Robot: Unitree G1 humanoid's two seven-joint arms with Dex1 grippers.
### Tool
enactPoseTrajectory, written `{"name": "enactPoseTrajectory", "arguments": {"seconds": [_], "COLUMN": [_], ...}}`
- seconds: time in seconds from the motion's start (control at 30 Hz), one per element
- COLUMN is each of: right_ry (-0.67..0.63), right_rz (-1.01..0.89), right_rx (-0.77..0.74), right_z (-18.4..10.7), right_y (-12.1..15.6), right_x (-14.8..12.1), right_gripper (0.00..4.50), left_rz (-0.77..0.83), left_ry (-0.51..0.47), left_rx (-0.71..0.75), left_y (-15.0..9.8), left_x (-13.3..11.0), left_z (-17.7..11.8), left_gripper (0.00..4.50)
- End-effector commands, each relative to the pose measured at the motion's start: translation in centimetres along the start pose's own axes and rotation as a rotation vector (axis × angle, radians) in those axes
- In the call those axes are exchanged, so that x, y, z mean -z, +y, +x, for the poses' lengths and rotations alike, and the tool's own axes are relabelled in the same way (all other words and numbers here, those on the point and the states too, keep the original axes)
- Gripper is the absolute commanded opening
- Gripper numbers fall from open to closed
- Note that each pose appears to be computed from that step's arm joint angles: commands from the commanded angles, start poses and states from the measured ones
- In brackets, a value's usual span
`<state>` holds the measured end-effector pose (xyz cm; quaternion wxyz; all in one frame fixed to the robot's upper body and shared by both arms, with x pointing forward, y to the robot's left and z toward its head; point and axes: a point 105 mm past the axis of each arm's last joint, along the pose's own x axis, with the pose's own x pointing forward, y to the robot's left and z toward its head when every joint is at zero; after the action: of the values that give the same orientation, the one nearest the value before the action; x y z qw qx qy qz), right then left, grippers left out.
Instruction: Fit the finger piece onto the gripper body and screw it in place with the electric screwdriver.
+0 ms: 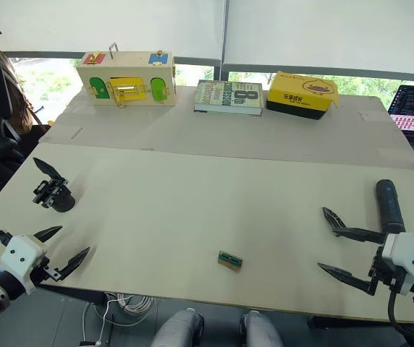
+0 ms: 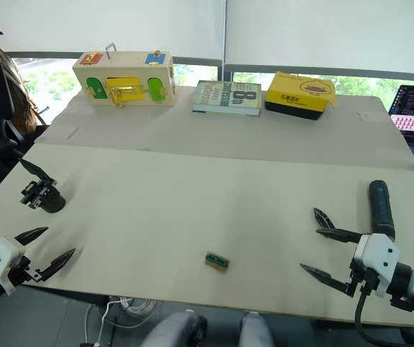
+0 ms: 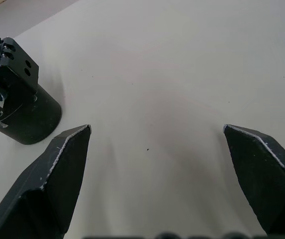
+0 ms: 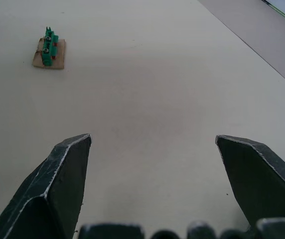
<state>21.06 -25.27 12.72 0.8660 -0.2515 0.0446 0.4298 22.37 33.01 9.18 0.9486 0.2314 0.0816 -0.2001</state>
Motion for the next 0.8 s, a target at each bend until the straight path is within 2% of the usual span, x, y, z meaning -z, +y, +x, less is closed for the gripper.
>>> {"name": "enactPoseTrajectory", "arguments": {"seconds": [0.03,0.13,0.27,0.4,0.57,0.67,0.8], "right_ry": [-0.049,-0.131,-0.312,-0.469,-0.579,-0.602,-0.615], "right_rz": [-0.010,0.021,0.009,-0.019,-0.072,-0.084,-0.091], "right_rx": [-0.007,-0.044,-0.063,-0.063,-0.103,-0.126,-0.141], "right_z": [0.3,1.8,3.0,4.5,5.6,5.6,5.4], "right_y": [0.1,0.8,1.4,1.7,3.0,3.5,3.7], "right_x": [-1.1,-2.5,-5.3,-7.9,-9.5,-9.6,-9.3], "right_gripper": [4.39,4.39,4.39,4.39,4.39,4.39,4.39], "left_rz": [-0.012,-0.165,-0.260,-0.369,-0.466,-0.478,-0.442], "left_ry": [-0.042,-0.113,-0.147,-0.148,-0.129,-0.134,-0.133], "left_rx": [-0.007,-0.059,-0.182,-0.444,-0.704,-0.739,-0.696], "left_y": [0.1,0.1,0.6,2.1,3.0,3.1,3.3], "left_x": [-0.9,-1.5,-1.6,0.3,2.9,3.0,2.0], "left_z": [-0.4,-1.5,-3.0,-5.8,-9.0,-9.1,-6.8], "left_gripper": [4.50,4.50,4.50,4.50,4.50,4.50,4.50]}}
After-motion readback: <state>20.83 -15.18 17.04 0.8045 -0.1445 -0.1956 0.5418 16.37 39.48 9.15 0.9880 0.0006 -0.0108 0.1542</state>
